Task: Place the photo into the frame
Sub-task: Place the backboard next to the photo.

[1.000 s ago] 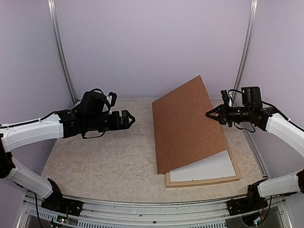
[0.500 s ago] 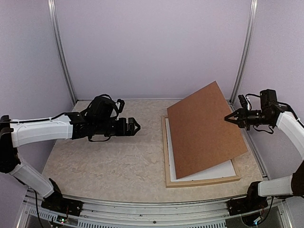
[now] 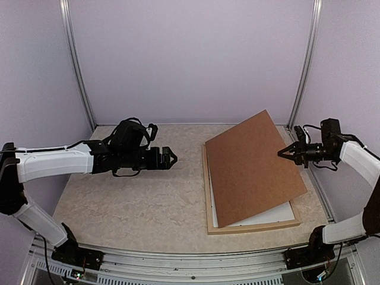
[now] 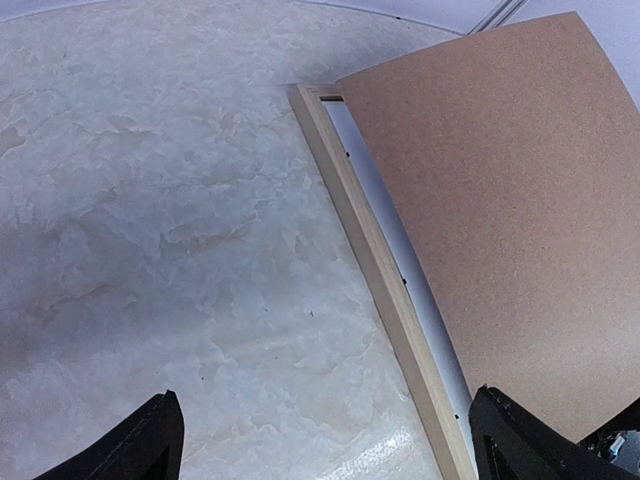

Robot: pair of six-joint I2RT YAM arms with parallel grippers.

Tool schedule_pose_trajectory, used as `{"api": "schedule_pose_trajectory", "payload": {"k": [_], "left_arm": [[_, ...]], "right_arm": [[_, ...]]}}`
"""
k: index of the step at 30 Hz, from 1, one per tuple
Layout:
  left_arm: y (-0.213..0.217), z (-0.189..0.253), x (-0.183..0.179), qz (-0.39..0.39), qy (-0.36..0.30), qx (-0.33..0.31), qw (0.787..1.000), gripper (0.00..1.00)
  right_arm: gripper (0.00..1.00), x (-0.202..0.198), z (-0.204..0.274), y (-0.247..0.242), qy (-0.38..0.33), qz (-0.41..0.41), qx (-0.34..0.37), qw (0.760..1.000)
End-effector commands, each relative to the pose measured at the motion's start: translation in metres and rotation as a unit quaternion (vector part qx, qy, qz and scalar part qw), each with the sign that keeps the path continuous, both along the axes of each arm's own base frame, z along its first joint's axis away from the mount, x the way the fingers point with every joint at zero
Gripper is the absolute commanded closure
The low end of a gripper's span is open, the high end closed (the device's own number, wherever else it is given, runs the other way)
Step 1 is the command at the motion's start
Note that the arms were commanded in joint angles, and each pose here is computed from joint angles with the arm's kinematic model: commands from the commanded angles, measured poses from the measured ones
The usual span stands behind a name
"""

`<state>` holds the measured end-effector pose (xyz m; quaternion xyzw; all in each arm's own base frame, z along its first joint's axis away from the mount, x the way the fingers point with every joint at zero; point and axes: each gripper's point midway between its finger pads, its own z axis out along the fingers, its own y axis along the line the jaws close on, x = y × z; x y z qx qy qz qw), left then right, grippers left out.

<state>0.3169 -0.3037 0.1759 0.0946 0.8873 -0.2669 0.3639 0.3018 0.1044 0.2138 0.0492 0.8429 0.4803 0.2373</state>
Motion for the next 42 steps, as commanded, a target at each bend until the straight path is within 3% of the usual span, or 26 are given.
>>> {"api": "schedule_pose_trajectory", "payload": {"k": [1,42], "left_arm": [[-0.009,0.014,0.003,-0.01,-0.016,-0.013,1.0,0.01],[-0.01,0.011,0.003,-0.005,-0.012,-0.008,1.0,0.01]], "right_arm": [[1.0,0.007,0.008,0.003,-0.024,0.017,0.033,0.999],[1.0,0.015,-0.032,-0.008,0.009,-0.005,0.038,0.999]]}}
